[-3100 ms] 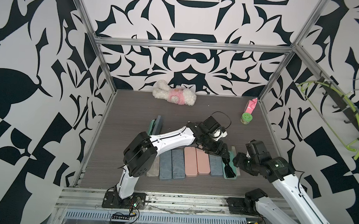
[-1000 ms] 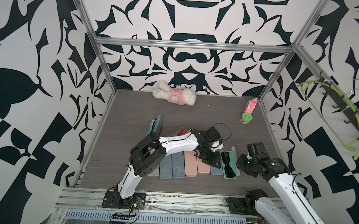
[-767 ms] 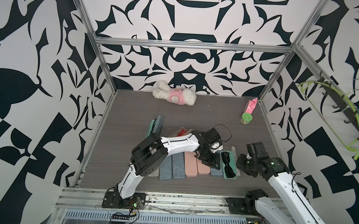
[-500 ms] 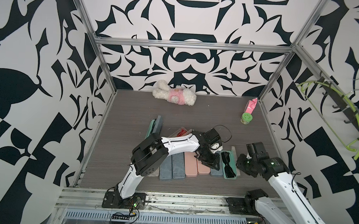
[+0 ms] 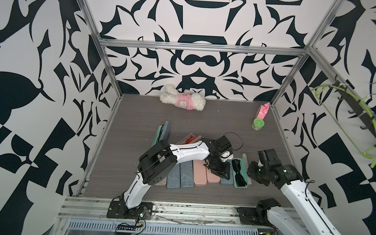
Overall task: Close the glasses case
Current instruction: Close the glasses case at the center of the board, then pick up the glasses case at the center of the board.
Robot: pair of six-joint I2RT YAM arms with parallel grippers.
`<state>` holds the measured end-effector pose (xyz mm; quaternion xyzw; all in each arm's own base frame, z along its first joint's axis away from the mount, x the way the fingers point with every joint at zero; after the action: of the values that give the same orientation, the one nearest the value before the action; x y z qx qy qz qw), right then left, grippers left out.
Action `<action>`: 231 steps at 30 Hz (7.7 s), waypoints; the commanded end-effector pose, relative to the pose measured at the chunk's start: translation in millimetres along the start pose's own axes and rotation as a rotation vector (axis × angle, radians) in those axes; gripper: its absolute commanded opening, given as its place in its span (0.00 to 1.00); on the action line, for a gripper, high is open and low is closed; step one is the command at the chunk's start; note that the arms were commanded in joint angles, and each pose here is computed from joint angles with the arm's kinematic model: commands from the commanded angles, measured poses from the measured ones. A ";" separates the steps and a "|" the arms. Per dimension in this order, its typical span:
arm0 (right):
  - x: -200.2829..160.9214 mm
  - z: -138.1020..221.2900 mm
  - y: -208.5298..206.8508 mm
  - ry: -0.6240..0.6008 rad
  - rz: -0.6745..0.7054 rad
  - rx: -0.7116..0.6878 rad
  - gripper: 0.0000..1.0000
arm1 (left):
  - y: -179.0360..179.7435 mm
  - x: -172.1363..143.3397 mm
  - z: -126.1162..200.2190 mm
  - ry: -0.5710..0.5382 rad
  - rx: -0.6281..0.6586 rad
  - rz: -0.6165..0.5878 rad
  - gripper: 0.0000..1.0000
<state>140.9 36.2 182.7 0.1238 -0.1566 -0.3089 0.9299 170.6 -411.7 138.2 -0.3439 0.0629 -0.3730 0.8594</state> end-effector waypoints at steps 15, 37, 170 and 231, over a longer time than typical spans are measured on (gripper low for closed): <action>1.2 -3.7 2.5 0.008 0.003 0.013 0.23 | -1.0 -0.4 -6.6 0.029 0.000 -0.007 0.35; -0.2 -6.8 2.4 0.022 -0.003 0.020 0.22 | -3.0 -0.7 -7.6 0.033 -0.006 -0.012 0.33; 14.4 -27.1 10.9 0.004 -0.004 0.003 0.71 | -33.0 11.0 84.7 -0.289 -0.085 -0.145 0.64; 2.0 -17.7 143.7 0.053 0.062 0.375 0.78 | 88.1 0.4 278.5 -0.795 0.288 0.239 0.89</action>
<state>204.4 119.7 188.6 0.2641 -0.1440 -0.2425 0.9223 331.4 -227.4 276.3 -0.3461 -0.2682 -0.1143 0.8917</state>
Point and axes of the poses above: each gripper's point midway between its finger pads, its own z axis back along the fingers, its own y axis along the line the jaws close on, x = y × z, the point moved 9 cm from there along z, back along the fingers, and after that the axes turned 8 degrees about -z, right-handed, at the moved point
